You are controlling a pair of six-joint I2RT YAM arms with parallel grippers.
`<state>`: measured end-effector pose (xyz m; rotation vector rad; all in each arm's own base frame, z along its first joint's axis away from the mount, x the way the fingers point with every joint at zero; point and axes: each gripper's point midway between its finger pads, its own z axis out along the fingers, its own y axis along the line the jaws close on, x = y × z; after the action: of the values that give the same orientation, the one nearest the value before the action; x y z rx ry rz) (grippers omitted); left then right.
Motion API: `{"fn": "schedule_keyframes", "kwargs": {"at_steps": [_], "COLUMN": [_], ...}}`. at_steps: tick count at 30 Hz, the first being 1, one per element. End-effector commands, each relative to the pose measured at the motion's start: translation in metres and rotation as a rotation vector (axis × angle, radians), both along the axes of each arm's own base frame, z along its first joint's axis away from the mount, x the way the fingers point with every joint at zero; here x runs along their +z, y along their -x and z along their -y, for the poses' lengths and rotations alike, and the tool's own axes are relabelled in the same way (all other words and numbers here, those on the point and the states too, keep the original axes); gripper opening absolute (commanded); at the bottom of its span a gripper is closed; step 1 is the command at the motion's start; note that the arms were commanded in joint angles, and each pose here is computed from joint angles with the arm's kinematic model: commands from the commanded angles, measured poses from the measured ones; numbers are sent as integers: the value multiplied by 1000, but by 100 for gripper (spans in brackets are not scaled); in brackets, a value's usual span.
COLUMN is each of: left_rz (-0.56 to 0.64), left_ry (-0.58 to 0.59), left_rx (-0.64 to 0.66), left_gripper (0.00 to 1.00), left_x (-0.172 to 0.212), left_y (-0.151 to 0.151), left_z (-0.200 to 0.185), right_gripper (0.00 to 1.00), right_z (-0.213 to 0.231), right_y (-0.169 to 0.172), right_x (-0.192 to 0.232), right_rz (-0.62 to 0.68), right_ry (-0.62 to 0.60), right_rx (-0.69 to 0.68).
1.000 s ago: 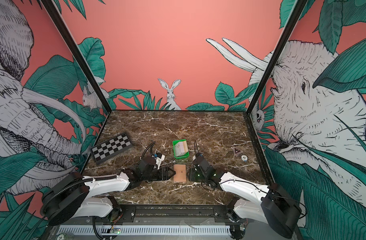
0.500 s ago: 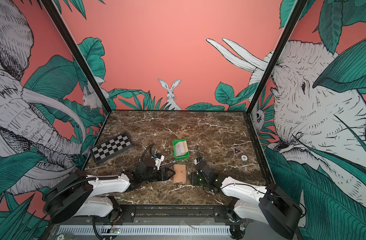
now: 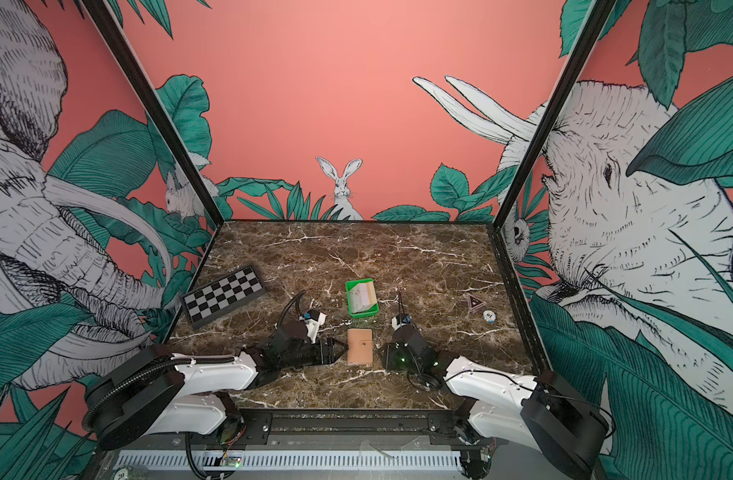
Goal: Put the credit cards into the card holder
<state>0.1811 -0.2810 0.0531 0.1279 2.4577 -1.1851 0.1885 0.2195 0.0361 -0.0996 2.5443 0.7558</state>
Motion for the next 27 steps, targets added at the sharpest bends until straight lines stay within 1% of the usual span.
{"fn": "schedule_keyframes", "kwargs": {"at_steps": [1,6,11,16,23,27], "left_rz": [7,-21,-27,-32,-33,-35], "left_ry": [24,-8,3,-1,3,13], "left_rx": [-17,-22,-16,-32,-61,-67], "left_gripper": [75,73,71,67,67,66], "left_x": [1,-10,-13,-14,-13,-12], "left_y": [4,8,9,10,13,13], "left_z": [6,8,9,13,18,22], "right_gripper": [39,38,36,35,33,31], "right_z": [-17,-22,-20,-20,-26,-29], "right_y": [-2,-1,1,1,1,2], "right_x": [4,0,-6,-6,5,5], "right_rz": [6,3,-9,-9,17,12], "right_ry": [-53,-54,-43,-46,-90,-98], "right_rx": [33,39,27,24,47,56]}}
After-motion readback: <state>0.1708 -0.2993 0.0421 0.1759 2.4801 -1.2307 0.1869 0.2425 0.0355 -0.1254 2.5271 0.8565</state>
